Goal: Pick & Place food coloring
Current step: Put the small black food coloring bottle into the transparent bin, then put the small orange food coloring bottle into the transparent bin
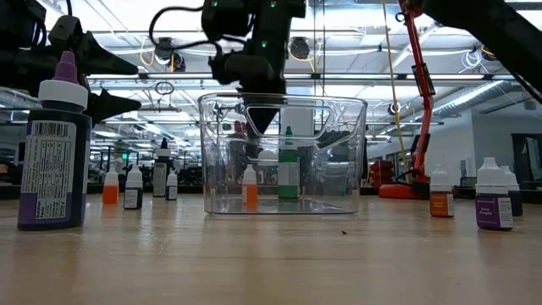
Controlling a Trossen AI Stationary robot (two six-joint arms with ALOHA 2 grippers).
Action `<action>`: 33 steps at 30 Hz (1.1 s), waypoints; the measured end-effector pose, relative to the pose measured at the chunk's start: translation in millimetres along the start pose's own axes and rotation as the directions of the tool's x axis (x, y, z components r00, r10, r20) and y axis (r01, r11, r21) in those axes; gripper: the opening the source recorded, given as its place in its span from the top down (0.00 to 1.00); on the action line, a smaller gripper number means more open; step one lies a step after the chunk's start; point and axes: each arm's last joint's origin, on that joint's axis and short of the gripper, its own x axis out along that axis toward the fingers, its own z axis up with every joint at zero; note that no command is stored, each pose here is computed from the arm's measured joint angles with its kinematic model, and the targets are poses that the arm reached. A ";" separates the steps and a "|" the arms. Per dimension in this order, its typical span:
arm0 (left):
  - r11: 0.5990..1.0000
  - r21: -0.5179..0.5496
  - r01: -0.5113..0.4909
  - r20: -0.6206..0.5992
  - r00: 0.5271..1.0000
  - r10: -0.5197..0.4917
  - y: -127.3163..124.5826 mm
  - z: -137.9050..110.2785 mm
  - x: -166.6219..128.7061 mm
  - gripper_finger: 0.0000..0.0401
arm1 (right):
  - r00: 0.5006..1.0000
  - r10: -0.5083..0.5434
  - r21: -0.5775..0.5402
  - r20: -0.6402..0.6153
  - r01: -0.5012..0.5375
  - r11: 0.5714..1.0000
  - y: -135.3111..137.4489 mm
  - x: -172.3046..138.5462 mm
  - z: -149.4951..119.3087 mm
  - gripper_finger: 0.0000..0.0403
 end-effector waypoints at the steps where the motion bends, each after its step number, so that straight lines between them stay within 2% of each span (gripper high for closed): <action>1: 1.000 0.000 0.000 0.001 1.000 0.000 0.0 0.1 0.0 0.06 | 1.000 -0.001 -0.001 -0.014 0.001 1.000 0.3 4.3 -0.1 0.91; 17: 1.000 0.000 0.000 0.000 1.000 0.000 0.0 0.0 0.0 0.06 | 0.985 0.077 0.016 -0.155 -0.075 0.997 8.6 49.8 -14.4 0.91; 26: 1.000 0.000 0.000 0.000 1.000 0.000 0.0 0.0 0.0 0.06 | 0.982 0.072 0.041 -0.172 -0.066 0.997 10.3 54.2 -18.3 0.90; 33: 1.000 0.000 0.000 0.000 1.000 0.000 0.0 0.0 0.0 0.06 | 0.983 0.074 0.080 -0.169 -0.061 0.995 10.6 54.3 -18.1 0.71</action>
